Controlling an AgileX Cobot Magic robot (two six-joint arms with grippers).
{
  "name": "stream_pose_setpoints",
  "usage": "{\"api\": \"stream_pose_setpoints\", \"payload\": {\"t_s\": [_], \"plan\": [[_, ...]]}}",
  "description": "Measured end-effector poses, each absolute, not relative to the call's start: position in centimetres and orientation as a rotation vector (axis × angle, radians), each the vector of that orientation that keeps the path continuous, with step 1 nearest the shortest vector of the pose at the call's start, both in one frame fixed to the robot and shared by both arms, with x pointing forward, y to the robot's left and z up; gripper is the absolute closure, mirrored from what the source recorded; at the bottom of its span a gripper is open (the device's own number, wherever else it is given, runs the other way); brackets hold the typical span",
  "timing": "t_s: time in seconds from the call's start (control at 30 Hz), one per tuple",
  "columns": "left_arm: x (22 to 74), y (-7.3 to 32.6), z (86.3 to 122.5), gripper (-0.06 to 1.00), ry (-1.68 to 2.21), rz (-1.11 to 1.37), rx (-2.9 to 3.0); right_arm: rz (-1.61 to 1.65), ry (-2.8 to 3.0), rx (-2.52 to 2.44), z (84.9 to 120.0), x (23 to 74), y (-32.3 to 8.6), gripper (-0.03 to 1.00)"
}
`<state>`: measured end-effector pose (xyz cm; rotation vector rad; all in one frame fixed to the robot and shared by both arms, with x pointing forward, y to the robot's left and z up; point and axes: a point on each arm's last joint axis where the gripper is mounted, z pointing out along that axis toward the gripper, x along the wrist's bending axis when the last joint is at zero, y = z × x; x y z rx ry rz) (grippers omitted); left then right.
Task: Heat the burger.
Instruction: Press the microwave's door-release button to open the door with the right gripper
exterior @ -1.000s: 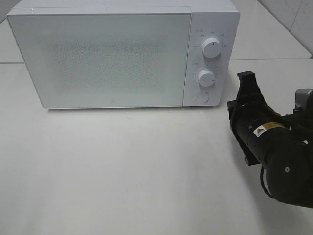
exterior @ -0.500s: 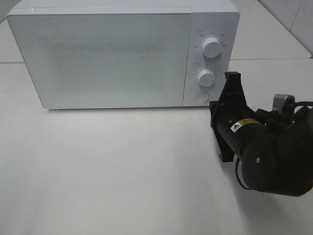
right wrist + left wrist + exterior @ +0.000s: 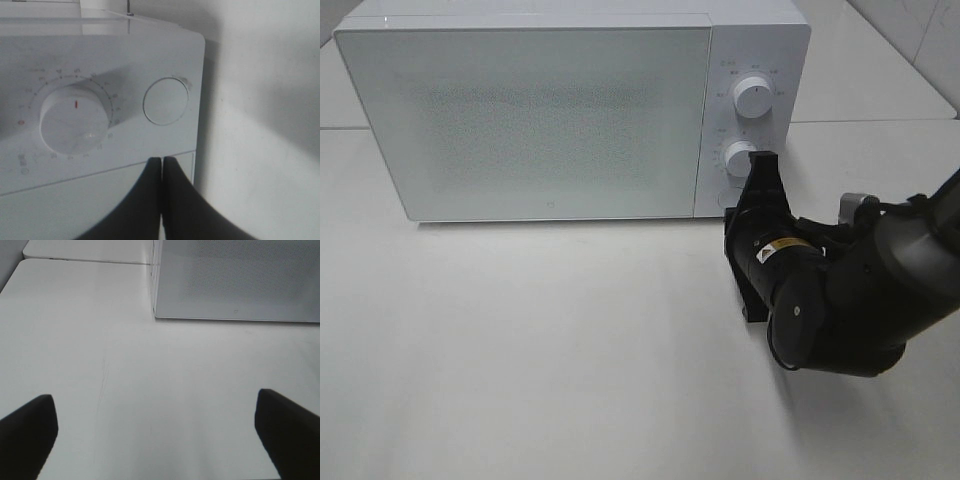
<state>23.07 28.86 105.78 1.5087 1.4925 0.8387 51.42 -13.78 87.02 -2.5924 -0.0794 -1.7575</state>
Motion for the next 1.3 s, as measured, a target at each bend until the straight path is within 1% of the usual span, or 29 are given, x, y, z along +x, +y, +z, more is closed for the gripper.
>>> {"api": "stream_pose_setpoints", "payload": {"t_s": [0.13, 0.37, 0.67, 0.93, 1.3], "plan": [[23.1, 28.9, 105.8, -0.05, 1.492, 0.839, 1.509, -1.751, -0.049, -2.608, 86.8, 52.7, -13.9, 0.94], [23.1, 28.9, 105.8, -0.05, 1.492, 0.839, 1.509, -1.741, -0.083, -2.617, 85.9, 53.5, -13.4, 0.94], [23.1, 28.9, 105.8, -0.05, 1.492, 0.839, 1.509, -1.729, -0.043, -2.639, 85.7, 55.1, -14.2, 0.94], [23.1, 28.9, 105.8, -0.05, 1.492, 0.839, 1.509, -1.705, -0.064, -2.655, 84.6, 55.5, -13.9, 0.94], [23.1, 28.9, 105.8, -0.05, 1.492, 0.839, 1.509, -1.722, -0.038, -2.637, 84.5, 55.8, -13.8, 0.94]]}}
